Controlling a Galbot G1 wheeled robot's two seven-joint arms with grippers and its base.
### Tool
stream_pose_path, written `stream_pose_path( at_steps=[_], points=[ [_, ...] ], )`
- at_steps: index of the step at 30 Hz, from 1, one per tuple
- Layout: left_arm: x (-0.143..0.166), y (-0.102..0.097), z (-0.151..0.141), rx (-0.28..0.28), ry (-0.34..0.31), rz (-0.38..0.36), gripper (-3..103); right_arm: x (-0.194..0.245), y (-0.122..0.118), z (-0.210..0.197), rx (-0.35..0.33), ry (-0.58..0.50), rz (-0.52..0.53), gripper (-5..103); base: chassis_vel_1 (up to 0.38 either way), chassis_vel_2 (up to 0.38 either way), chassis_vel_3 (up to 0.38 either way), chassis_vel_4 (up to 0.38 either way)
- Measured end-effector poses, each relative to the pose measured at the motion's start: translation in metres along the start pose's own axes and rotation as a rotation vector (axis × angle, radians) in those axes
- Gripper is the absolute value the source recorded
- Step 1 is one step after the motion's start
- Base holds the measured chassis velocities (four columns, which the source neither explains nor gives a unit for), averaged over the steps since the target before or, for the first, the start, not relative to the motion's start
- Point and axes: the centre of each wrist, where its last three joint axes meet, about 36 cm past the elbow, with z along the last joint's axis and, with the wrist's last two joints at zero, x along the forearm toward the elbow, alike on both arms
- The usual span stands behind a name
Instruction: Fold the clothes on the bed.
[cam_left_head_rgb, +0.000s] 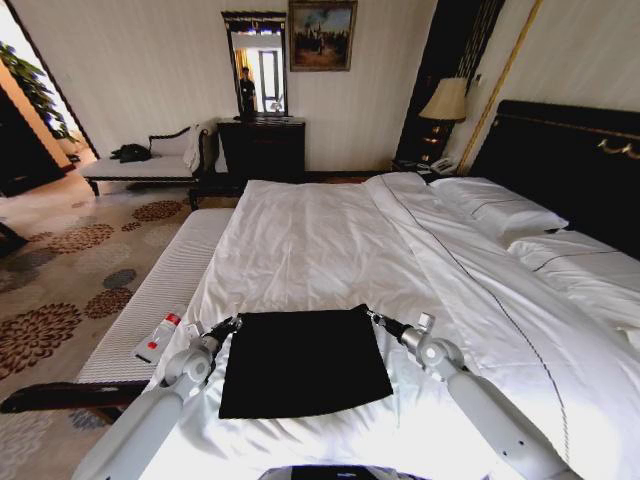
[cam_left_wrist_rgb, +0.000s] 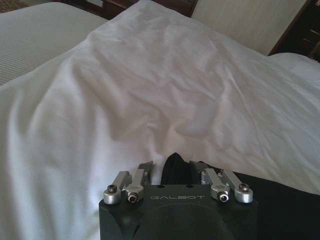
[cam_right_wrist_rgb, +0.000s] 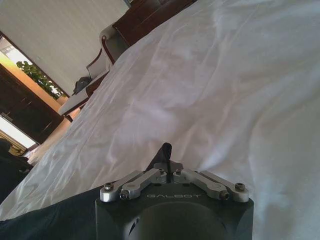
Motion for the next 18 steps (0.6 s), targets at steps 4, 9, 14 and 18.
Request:
stream_pose_path(
  at_steps=[4,9,14,18],
  points=[
    [-0.0007,0.0006,0.0012,-0.002,0.009,0.005,28,0.001,0.0007,-0.0013,0.001,-0.003,-0.001,1,0.0,0.0,0.0,0.0],
    [-0.0013,0.0018,0.0018,-0.008,0.011,0.007,12,0.002,0.0016,-0.0019,0.001,-0.005,-0.001,1,0.0,0.0,0.0,0.0],
    [-0.0013,0.0027,-0.0011,-0.006,0.005,0.009,0,0.0031,0.0025,-0.0029,0.003,-0.007,-0.001,1,0.0,0.0,0.0,0.0],
    [-0.0018,0.002,-0.0013,-0.002,0.003,0.009,0,0.0037,0.0032,-0.0033,0.002,-0.009,-0.002,1,0.0,0.0,0.0,0.0]
  ],
)
